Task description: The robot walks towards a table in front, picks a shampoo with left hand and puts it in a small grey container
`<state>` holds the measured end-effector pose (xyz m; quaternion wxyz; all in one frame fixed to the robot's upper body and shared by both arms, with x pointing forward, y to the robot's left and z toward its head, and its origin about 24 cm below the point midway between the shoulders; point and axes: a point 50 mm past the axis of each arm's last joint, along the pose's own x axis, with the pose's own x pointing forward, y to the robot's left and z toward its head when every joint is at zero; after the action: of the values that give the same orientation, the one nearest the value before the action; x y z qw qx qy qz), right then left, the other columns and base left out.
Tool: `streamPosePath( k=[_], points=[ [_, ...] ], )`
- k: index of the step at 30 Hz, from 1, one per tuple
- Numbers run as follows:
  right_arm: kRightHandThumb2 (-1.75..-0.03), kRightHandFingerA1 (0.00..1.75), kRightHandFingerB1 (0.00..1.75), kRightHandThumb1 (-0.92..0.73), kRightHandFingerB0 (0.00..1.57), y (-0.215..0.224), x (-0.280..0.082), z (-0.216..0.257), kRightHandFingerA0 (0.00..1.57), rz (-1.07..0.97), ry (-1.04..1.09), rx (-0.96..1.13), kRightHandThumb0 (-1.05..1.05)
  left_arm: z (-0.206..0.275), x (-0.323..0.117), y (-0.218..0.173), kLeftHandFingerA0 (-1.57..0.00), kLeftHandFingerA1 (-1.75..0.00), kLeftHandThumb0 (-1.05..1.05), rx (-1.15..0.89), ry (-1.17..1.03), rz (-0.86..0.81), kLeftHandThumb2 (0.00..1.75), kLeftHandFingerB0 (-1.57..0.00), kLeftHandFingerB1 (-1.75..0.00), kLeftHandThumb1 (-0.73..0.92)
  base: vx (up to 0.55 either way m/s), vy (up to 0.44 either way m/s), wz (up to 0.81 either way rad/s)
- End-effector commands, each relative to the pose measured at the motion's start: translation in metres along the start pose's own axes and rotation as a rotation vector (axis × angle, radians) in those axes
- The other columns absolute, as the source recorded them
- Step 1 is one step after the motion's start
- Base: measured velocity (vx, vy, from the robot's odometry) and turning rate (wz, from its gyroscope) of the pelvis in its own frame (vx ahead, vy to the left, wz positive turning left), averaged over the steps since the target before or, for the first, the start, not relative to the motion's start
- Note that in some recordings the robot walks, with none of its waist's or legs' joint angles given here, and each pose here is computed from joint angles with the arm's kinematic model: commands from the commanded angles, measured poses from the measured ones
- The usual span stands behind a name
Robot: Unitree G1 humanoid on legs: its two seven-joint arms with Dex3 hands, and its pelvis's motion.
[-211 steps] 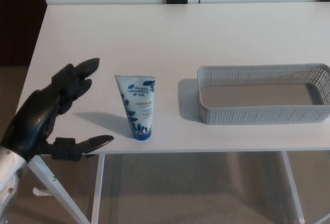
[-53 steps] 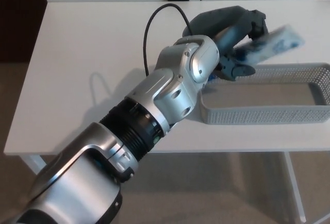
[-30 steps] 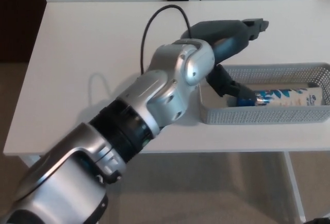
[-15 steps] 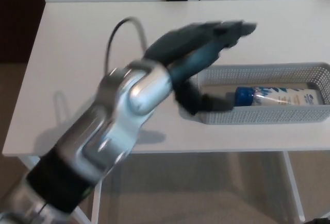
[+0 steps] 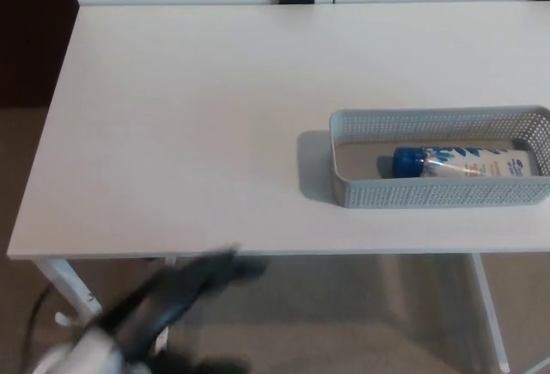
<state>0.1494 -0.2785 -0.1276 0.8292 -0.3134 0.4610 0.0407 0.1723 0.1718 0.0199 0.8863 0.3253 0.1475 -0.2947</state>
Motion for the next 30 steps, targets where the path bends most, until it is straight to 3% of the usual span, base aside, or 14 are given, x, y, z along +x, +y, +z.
streamPosePath(
  k=[1,4,5,8,9,13,14,17,18,20,26,27,28,30],
  points=[
    [-0.60,0.46,0.42,-0.68,0.60,-0.003,-0.018,-0.054,0.76,-0.002,0.160,0.030,-0.31,-0.048,-0.161,-0.019,-0.43,-0.34,-0.62,-0.219,-0.075,-0.037,0.58,-0.40,-0.33,0.58,0.00,0.000,0.00],
    [-0.58,0.45,0.41,-0.66,0.61,-0.004,-0.020,-0.059,0.75,-0.009,0.176,0.034,-0.32,-0.098,-0.171,-0.025,-0.56,-0.41,-0.60,-0.175,0.194,-0.051,0.58,-0.52,-0.37,0.58,0.00,0.000,0.00],
    [-0.60,0.46,0.41,-0.68,0.61,-0.003,-0.021,-0.062,0.76,-0.007,0.183,0.027,-0.31,-0.119,-0.172,-0.027,-0.59,-0.59,-0.57,-0.190,0.300,0.007,0.84,-0.41,-0.48,0.43,0.00,0.000,0.00],
    [-0.60,0.46,0.41,-0.68,0.61,-0.002,-0.021,-0.062,0.76,-0.007,0.186,0.024,-0.31,-0.128,-0.173,-0.028,-0.59,-0.59,-0.57,-0.195,0.337,0.031,0.84,-0.41,-0.48,0.43,0.00,0.000,0.00],
    [-0.61,0.47,0.42,-0.69,0.61,0.000,-0.023,-0.065,0.76,0.001,0.182,0.018,-0.31,-0.160,-0.175,-0.028,-0.60,-0.44,-0.65,-0.224,0.507,0.150,0.60,-0.54,-0.40,0.48,0.00,0.000,0.00],
    [-0.61,0.47,0.42,-0.69,0.61,-0.001,-0.023,-0.066,0.76,-0.001,0.182,0.017,-0.32,-0.170,-0.173,-0.028,-0.58,-0.45,-0.64,-0.260,0.545,0.178,0.61,-0.53,-0.41,0.48,0.00,0.000,0.00],
    [-0.60,0.47,0.42,-0.67,0.60,-0.003,-0.023,-0.065,0.78,-0.008,0.182,0.027,-0.31,-0.180,-0.161,-0.025,-0.44,-0.55,-0.53,-0.228,0.607,0.210,0.78,-0.36,-0.47,0.46,0.00,0.000,0.00],
    [-0.60,0.47,0.42,-0.67,0.60,-0.007,-0.022,-0.063,0.78,-0.018,0.183,0.041,-0.31,-0.194,-0.142,-0.017,-0.44,-0.55,-0.53,-0.159,0.695,0.261,0.78,-0.36,-0.47,0.46,0.00,0.000,0.00],
    [-0.60,0.46,0.41,-0.67,0.61,-0.007,-0.021,-0.062,0.76,-0.019,0.185,0.036,-0.33,-0.202,-0.132,-0.012,-0.48,-0.47,-0.44,-0.222,0.748,0.304,0.58,-0.31,-0.34,0.60,0.00,0.000,0.00],
    [-0.60,0.46,0.41,-0.67,0.61,-0.007,-0.020,-0.061,0.76,-0.020,0.188,0.028,-0.33,-0.212,-0.116,-0.006,-0.48,-0.47,-0.44,-0.326,0.821,0.357,0.58,-0.31,-0.34,0.60,0.00,0.000,0.00],
    [-0.60,0.46,0.41,-0.68,0.60,-0.004,-0.020,-0.059,0.77,-0.010,0.179,0.048,-0.32,-0.228,-0.120,-0.013,-0.44,-0.41,-0.63,-0.269,1.001,0.429,0.66,-0.39,-0.36,0.86,0.00,0.000,0.00],
    [-0.60,0.46,0.41,-0.68,0.60,-0.007,-0.021,-0.061,0.77,-0.015,0.177,0.043,-0.32,-0.232,-0.129,-0.021,-0.39,-0.58,-0.63,-0.283,1.064,0.353,1.09,-0.19,-0.46,0.69,0.00,0.000,0.00],
    [-0.60,0.46,0.41,-0.68,0.60,-0.008,-0.021,-0.061,0.77,-0.017,0.176,0.044,-0.31,-0.234,-0.133,-0.024,-0.52,-0.47,-0.71,-0.290,1.086,0.315,0.67,-0.37,-0.36,0.91,0.00,0.000,0.00],
    [-0.60,0.46,0.41,-0.68,0.60,-0.008,-0.021,-0.061,0.77,-0.018,0.174,0.049,-0.31,-0.234,-0.134,-0.023,-0.52,-0.47,-0.71,-0.290,1.079,0.306,0.67,-0.37,-0.36,0.91,0.00,0.000,0.00]
  ],
)
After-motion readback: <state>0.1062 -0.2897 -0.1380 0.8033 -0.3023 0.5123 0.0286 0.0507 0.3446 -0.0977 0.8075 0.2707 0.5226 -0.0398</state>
